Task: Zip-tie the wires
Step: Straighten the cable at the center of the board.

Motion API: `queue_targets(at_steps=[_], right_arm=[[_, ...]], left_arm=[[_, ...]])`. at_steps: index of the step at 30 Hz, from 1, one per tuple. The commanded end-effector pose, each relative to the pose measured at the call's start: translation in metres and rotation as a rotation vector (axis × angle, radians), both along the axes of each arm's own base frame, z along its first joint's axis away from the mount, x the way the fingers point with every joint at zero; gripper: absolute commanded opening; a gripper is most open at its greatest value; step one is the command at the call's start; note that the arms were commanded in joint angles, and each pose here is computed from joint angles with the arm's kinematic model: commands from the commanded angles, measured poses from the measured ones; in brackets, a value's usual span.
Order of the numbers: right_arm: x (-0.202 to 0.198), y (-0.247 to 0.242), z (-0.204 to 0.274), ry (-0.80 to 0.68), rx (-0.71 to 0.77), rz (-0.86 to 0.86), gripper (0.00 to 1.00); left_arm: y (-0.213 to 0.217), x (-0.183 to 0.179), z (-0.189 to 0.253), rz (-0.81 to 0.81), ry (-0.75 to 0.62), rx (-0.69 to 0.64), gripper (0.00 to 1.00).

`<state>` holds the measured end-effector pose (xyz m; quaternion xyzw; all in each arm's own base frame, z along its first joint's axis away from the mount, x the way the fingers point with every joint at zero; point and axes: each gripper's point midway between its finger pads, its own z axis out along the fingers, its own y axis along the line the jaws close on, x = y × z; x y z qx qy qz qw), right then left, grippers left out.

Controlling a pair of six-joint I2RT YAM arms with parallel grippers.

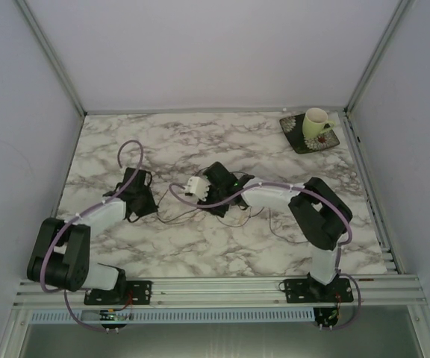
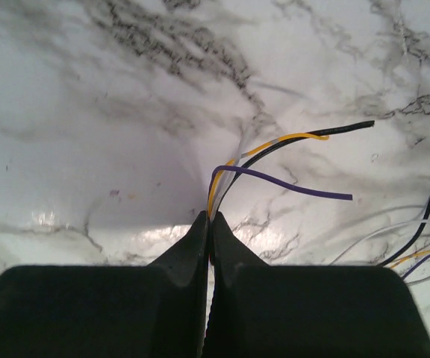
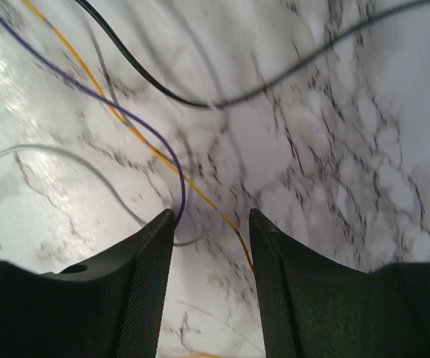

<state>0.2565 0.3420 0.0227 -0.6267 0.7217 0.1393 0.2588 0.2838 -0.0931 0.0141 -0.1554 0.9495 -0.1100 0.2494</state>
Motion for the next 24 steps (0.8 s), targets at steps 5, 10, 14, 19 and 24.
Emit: queue_targets(at_steps=[5,10,14,19,24], right_arm=[[0.019,-0.004,0.056,0.056,0.171,-0.115,0.61],[0.058,-0.009,0.1,-0.002,0.307,-0.22,0.76],[0.099,-0.038,0.094,-0.078,0.249,-0.358,0.79],[0.131,-0.07,0.067,-0.099,0.159,-0.468,0.81],[0.14,-0.091,0.039,-0.066,0.102,-0.519,0.8]], left_arm=[[0.005,-0.023,-0.003,0.058,0.03,-0.016,0.0],[0.007,-0.023,-0.003,0.059,0.025,-0.006,0.0],[0.007,-0.022,-0.002,0.053,0.021,-0.001,0.0],[0.01,-0.021,0.002,0.052,0.012,0.013,0.0],[0.01,-0.021,0.004,0.049,0.007,0.019,0.0]])
